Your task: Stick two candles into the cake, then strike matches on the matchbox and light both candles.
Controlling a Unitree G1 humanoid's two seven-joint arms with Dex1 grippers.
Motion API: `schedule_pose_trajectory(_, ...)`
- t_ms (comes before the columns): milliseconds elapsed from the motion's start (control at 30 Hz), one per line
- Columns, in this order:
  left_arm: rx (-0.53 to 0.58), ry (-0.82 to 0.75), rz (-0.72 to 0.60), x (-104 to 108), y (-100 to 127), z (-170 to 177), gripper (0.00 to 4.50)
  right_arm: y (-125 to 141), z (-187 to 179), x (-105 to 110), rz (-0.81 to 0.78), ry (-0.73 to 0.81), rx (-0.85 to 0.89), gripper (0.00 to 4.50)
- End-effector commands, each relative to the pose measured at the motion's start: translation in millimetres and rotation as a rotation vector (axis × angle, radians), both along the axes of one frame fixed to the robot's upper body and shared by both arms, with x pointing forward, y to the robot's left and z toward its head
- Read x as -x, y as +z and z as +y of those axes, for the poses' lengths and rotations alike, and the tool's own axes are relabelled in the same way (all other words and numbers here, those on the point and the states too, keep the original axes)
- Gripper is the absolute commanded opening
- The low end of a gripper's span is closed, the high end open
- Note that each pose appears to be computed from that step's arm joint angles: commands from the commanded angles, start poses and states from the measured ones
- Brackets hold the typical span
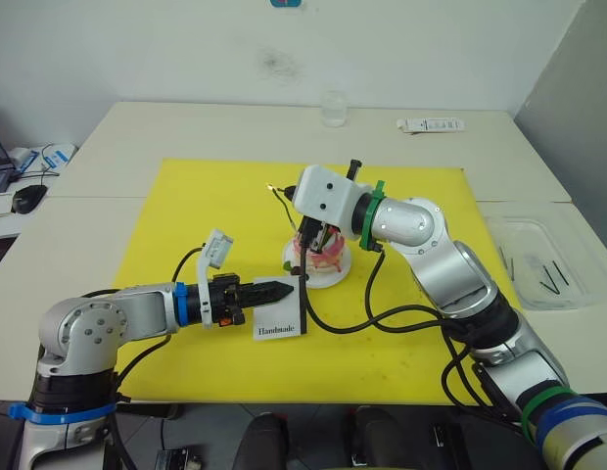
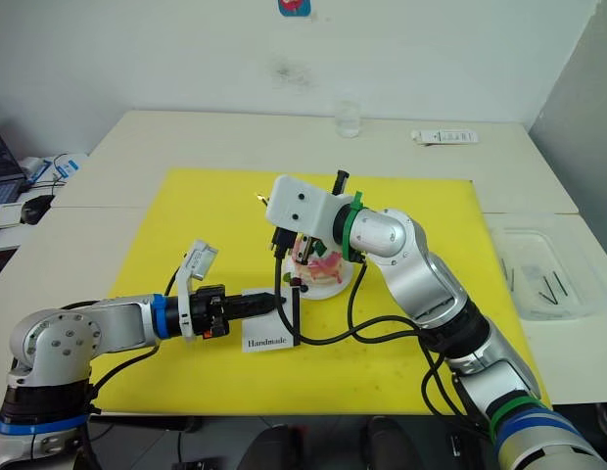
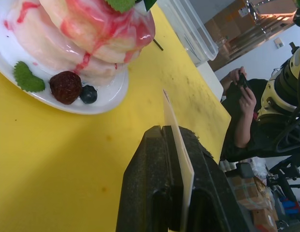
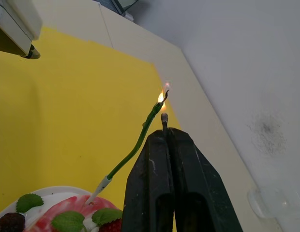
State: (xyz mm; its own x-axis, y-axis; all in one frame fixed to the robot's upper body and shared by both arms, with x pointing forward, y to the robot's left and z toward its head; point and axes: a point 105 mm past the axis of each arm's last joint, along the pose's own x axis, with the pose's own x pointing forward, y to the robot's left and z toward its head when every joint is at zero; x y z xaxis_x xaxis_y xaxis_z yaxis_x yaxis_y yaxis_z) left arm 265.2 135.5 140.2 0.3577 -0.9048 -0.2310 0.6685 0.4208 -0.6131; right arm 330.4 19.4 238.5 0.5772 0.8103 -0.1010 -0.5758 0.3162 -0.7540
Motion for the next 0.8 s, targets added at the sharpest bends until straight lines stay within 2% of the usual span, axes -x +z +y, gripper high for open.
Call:
schedule_pose_trajectory(33,0.024,-0.024,-0.037,0.6,9.3,-3.3,0.0,13.8,-0.1,6.2,-0.051,0.015,-0.026,0.01)
schedule_pose_trajectory(367,0.023,-0.031,-0.035,1.0,8.8,-3.7,0.0,15.5,-3.8,7.4,-0.055,0.009,-0.031,0.01)
schedule_pose_trajectory(500,0.029,-0.033,-0.036,1.0,11.8,-2.8,0.0,23.7,-7.9,11.2,-0.061,0.012,-0.057,0.01)
schedule_pose_trajectory(800,0.042,-0.039,-0.022,2.0,15.3,-0.7,0.0,44.3,-24.8,46.3,0.015,0.132,-0.123,0.01)
